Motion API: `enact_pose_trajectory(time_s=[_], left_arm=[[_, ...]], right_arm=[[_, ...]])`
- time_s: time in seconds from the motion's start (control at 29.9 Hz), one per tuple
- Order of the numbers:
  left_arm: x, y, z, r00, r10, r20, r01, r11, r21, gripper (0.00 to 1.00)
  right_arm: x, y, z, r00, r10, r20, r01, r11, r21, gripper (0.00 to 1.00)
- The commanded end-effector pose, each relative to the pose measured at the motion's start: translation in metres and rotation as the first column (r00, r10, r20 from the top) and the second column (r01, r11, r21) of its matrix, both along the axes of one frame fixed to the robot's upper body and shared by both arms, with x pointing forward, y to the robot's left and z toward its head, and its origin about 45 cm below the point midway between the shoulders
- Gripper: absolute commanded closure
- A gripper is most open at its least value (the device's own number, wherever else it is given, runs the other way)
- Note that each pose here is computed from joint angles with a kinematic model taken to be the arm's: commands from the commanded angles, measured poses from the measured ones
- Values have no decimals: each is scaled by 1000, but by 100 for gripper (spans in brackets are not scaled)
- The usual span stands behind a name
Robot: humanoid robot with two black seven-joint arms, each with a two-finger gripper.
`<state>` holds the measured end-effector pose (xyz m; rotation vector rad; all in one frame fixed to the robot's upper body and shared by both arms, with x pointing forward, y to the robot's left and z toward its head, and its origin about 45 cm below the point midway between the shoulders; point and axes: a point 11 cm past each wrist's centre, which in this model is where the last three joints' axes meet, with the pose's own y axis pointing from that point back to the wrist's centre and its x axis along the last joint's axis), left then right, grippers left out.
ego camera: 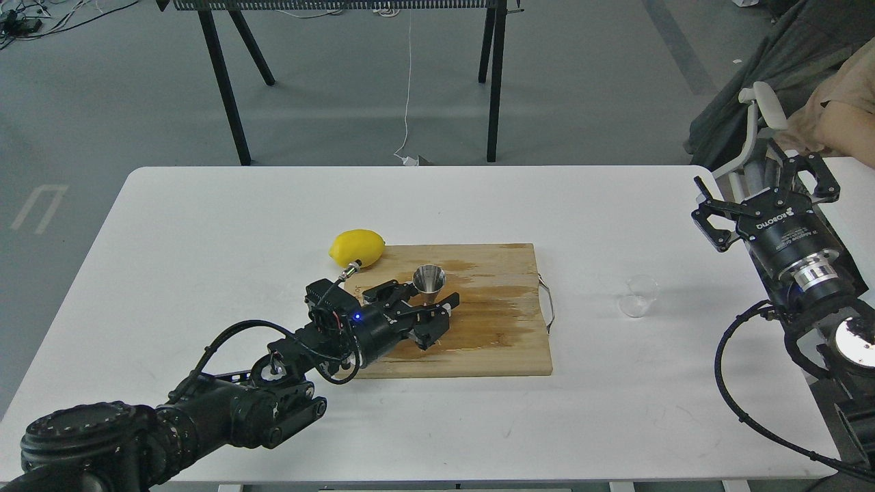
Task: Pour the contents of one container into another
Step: 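Lower the jigger upright onto the wooden board with the left hand, then open the left hand to release the jigger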
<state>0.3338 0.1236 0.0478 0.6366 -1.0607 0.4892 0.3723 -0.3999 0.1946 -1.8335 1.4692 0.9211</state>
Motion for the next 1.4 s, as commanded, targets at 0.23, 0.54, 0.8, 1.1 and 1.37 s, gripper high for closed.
enact_pose_trajectory(time_s=[0.23, 0.54, 0.8, 1.1, 1.37], left_arm=[[-3, -12, 6, 1000, -26, 4, 27, 999, -33, 5], [-4, -13, 6, 1000, -27, 2, 27, 999, -35, 5], [-10, -11, 0, 1000, -22, -15, 22, 999, -35, 5], [-11, -11, -1, 1000, -21, -18, 21, 999, -35, 5], [-7, 10, -3, 1000, 4, -14, -4, 1000, -6, 5]], right_arm=[[0, 1, 0, 1000, 1, 1, -1, 1000, 0, 1], [0, 1, 1, 1000, 2, 4, -2, 1000, 1, 1], [0, 1, 1, 1000, 2, 4, -2, 1000, 1, 1], [0, 2, 1, 1000, 5, 2, -5, 1000, 1, 1], [0, 1, 2, 1000, 3, 5, -3, 1000, 1, 1]])
